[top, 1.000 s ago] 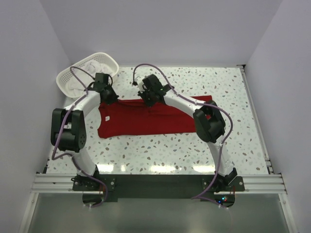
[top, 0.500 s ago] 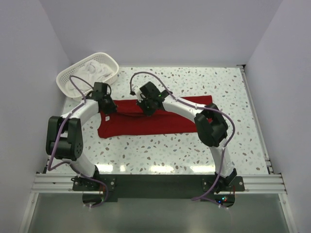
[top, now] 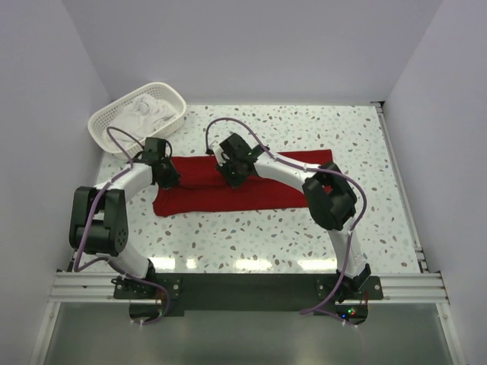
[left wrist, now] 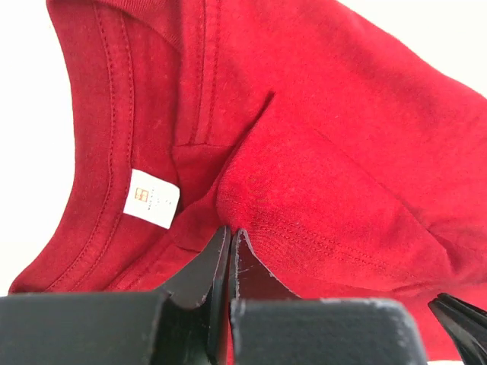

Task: Fold and stack the t-shirts
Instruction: Fold the tshirt

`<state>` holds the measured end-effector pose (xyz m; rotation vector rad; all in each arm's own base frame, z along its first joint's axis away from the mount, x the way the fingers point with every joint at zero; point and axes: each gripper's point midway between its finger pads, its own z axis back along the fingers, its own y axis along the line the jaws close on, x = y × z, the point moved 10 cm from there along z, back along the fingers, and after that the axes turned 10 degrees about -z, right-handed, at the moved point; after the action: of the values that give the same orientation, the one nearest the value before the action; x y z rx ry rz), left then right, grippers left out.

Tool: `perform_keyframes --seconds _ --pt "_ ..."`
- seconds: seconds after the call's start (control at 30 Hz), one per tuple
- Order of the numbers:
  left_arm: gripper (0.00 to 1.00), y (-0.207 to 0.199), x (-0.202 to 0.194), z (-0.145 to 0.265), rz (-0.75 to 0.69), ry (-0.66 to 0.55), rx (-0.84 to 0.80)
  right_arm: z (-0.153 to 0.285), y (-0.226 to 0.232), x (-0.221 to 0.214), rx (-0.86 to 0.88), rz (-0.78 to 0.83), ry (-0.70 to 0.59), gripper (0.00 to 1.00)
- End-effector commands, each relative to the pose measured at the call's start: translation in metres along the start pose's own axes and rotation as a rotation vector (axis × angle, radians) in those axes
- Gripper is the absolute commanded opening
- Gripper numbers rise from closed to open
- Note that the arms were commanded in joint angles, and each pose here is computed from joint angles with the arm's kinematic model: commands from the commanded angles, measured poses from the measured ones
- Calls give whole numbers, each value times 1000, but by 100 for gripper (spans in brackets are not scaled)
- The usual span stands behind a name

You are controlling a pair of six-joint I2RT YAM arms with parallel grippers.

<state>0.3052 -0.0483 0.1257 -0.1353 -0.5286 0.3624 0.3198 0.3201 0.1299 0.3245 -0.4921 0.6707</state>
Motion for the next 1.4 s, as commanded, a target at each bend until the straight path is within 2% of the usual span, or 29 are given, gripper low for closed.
perform_keyframes --seconds 0.0,0.1,0.13,0.23,0.33,0.43,0.5,0.7,0.87,1.0,1.13,1.3,1.37 --pt "0 0 6 3 -5 -56 -13 13 6 6 41 -23 -31 13" --pt "4 1 6 4 -14 -58 -17 28 11 15 62 -45 -73 25" --pt "11 1 6 6 -17 -63 -18 33 13 18 68 -80 -85 33" --pt "27 -1 13 20 -25 -115 -29 51 18 30 77 -128 -151 43" --pt "35 -2 23 35 -41 -188 -16 63 22 41 129 -197 -210 45" --pt "35 -6 30 45 -63 -238 -39 67 30 51 232 -258 -256 45" --pt "31 -11 33 42 -75 -238 -68 59 30 57 290 -285 -273 45" --pt "25 -27 31 8 -73 -161 -125 20 18 56 407 -424 -279 45" --pt "20 -23 25 -26 -11 -96 -75 -20 -27 30 367 -587 -241 45" --pt "19 -18 22 -42 18 -73 -31 -35 -55 17 332 -623 -230 44" --pt "20 -17 24 -41 18 -75 -10 -26 -68 16 269 -579 -232 45" --pt "31 -20 39 -16 -10 -137 6 18 -75 22 162 -481 -278 47" --pt "36 -24 46 -2 -30 -166 -7 40 -82 16 51 -465 -273 51"
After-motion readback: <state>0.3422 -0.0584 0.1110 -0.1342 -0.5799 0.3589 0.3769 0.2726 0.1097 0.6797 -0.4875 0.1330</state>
